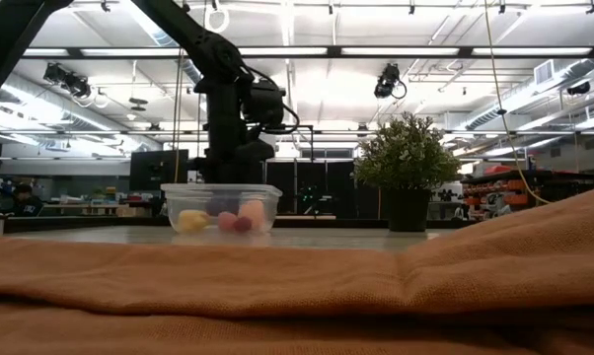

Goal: Pick and placing Produce into tupperware
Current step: Put the eggplant into the container

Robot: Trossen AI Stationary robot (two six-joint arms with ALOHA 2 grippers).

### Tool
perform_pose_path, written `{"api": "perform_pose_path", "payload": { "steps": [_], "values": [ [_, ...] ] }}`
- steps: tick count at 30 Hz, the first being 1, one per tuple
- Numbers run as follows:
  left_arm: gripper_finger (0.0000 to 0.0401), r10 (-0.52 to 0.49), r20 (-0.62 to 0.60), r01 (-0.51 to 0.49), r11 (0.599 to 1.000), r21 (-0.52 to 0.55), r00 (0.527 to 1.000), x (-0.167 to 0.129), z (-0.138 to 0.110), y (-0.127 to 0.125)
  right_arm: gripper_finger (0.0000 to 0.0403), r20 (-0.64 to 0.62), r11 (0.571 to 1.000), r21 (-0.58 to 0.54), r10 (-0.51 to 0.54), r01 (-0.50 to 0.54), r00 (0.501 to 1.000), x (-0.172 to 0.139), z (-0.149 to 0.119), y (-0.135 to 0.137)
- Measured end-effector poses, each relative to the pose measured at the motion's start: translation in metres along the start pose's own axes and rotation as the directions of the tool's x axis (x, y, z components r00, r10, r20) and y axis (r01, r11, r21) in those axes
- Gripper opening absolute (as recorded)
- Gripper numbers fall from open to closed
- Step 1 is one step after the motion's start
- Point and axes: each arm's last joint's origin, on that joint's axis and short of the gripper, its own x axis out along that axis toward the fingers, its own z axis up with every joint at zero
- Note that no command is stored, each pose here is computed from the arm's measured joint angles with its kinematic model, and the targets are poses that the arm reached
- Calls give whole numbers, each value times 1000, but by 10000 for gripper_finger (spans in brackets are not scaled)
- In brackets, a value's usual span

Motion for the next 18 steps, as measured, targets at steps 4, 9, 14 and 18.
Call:
{"api": "perform_pose_path", "payload": {
  "steps": [4,9,14,18],
  "values": [
    [107,-1,3,1,1000,5,1000,0,0,0,95,0,1000,0,0,0,1000,0,0,0],
    [113,-1,3,1,1000,6,1000,0,0,0,95,0,1000,-1,0,0,1000,0,0,0],
    [111,-7,18,7,1000,4,1000,0,2,-1,95,0,1000,-1,0,0,1000,0,0,0],
    [114,-12,30,13,1000,-24,999,0,3,-1,95,0,1000,-1,0,0,1000,0,0,0]
  ]
}}
